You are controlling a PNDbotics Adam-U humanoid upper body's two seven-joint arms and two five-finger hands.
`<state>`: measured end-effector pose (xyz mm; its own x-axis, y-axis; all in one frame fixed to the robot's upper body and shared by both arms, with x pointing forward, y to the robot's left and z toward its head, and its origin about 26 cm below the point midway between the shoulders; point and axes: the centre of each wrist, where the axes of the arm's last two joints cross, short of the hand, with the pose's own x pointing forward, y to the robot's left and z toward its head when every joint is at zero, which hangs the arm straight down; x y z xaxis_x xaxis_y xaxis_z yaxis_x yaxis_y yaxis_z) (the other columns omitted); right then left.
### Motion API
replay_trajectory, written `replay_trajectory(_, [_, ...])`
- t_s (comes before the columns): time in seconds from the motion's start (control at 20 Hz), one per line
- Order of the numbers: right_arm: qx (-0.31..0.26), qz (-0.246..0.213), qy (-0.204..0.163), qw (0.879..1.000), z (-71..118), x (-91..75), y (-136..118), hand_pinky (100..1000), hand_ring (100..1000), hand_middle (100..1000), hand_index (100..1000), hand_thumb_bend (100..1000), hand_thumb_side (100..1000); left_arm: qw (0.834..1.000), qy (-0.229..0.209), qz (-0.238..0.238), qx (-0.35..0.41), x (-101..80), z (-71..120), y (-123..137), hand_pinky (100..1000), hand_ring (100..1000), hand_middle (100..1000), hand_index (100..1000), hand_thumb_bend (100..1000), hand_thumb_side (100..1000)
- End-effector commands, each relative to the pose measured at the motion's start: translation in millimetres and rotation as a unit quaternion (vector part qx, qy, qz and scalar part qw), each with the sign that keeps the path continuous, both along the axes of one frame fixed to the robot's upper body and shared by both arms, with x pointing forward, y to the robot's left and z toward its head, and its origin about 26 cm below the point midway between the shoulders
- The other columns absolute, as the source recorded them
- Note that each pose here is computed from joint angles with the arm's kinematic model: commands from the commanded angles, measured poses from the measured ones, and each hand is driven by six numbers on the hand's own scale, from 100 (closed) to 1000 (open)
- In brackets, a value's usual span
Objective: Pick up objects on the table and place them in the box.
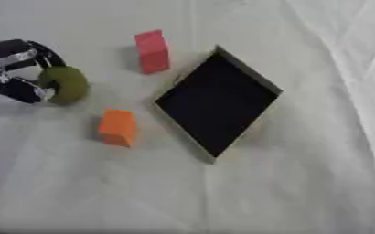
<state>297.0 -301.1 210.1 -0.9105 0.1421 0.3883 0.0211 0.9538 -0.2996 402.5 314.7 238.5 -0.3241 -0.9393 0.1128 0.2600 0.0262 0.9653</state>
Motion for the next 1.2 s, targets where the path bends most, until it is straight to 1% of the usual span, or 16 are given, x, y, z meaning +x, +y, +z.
replay_trajectory(0.05, [-0.003, 0.006, -0.010, 1.000, 7.0, -3.1, 0.4, 863, 912, 721, 810, 100, 613, 0.999, -0.036, -0.001, 0.016, -5.2, 21.3, -2.8, 757, 696, 611, 718, 100, 110])
replay_trajectory(0.15, [0.000, 0.007, -0.010, 1.000, 6.9, -3.1, 0.4, 863, 912, 720, 810, 100, 614, 0.998, -0.044, -0.001, 0.043, -5.8, 22.2, -5.6, 723, 676, 597, 700, 100, 100])
replay_trajectory(0.25, [0.002, 0.008, -0.009, 1.000, 6.4, -3.2, 0.4, 863, 912, 719, 810, 100, 614, 0.997, -0.042, -0.006, 0.068, -5.7, 20.9, -7.7, 708, 648, 566, 665, 105, 100])
replay_trajectory(0.35, [0.004, 0.007, -0.006, 1.000, 5.5, -3.4, 0.1, 863, 912, 718, 810, 100, 615, 0.996, -0.037, -0.015, 0.079, -6.0, 20.6, -8.9, 706, 643, 562, 652, 128, 100])
replay_trajectory(0.5, [0.006, 0.006, -0.004, 1.000, 4.6, -3.7, -0.4, 863, 911, 716, 810, 100, 616, 0.995, -0.043, -0.025, 0.082, -8.9, 26.7, -11.5, 708, 642, 563, 650, 146, 100])
replay_trajectory(0.55, [0.007, 0.007, -0.003, 1.000, 4.5, -3.7, -0.3, 864, 911, 715, 810, 100, 616, 0.995, -0.047, -0.027, 0.081, -10.1, 29.2, -12.4, 717, 661, 602, 682, 190, 100])
replay_trajectory(0.6, [0.007, 0.007, -0.003, 1.000, 4.6, -3.7, -0.2, 864, 911, 715, 810, 100, 616, 0.995, -0.050, -0.029, 0.077, -11.2, 31.1, -13.4, 746, 709, 683, 756, 233, 100])
replay_trajectory(0.65, [0.007, 0.008, -0.002, 1.000, 4.6, -3.7, -0.2, 864, 911, 715, 810, 100, 616, 0.996, -0.049, -0.031, 0.074, -12.0, 32.1, -14.0, 778, 748, 727, 820, 269, 100])
replay_trajectory(0.7, [0.006, 0.008, -0.001, 1.000, 4.3, -3.7, -0.1, 864, 911, 714, 810, 100, 615, 0.996, -0.042, -0.034, 0.073, -12.7, 32.4, -14.2, 869, 833, 812, 940, 352, 100])
replay_trajectory(0.75, [0.006, 0.008, -0.001, 1.000, 4.1, -3.8, -0.3, 864, 911, 714, 810, 100, 615, 0.996, -0.032, -0.034, 0.072, -13.1, 32.9, -13.8, 917, 869, 841, 960, 376, 162])
replay_trajectory(0.8, [0.005, 0.008, 0.000, 1.000, 3.9, -3.9, -0.5, 864, 911, 713, 810, 100, 615, 0.997, -0.019, -0.032, 0.072, -13.1, 33.5, -13.0, 939, 885, 854, 976, 421, 251])
replay_trajectory(0.85, [0.005, 0.008, 0.000, 1.000, 3.8, -4.0, -0.7, 864, 910, 713, 810, 100, 615, 0.997, -0.009, -0.029, 0.071, -13.3, 35.1, -12.0, 950, 893, 860, 984, 461, 308])
replay_trajectory(0.9, [0.005, 0.008, 0.001, 1.000, 3.8, -4.0, -0.7, 864, 910, 712, 810, 100, 615, 0.997, -0.002, -0.023, 0.071, -13.3, 36.7, -10.5, 967, 905, 870, 995, 521, 365])
replay_trajectory(1.0, [0.004, 0.008, 0.002, 1.000, 3.5, -4.0, -0.4, 865, 910, 710, 808, 100, 615, 0.998, 0.003, -0.014, 0.069, -13.3, 39.0, -8.8, 984, 916, 881, 1000, 625, 431])
replay_trajectory(1.05, [0.003, 0.009, 0.002, 1.000, 3.4, -4.0, -0.3, 865, 910, 710, 808, 100, 615, 0.998, 0.003, -0.012, 0.069, -13.4, 39.6, -8.3, 986, 918, 883, 1000, 654, 443])
replay_trajectory(1.2, [0.002, 0.009, 0.004, 1.000, 3.1, -4.1, -0.3, 865, 910, 709, 807, 100, 614, 0.997, 0.005, -0.011, 0.070, -13.8, 39.7, -8.3, 988, 918, 881, 1000, 676, 467])
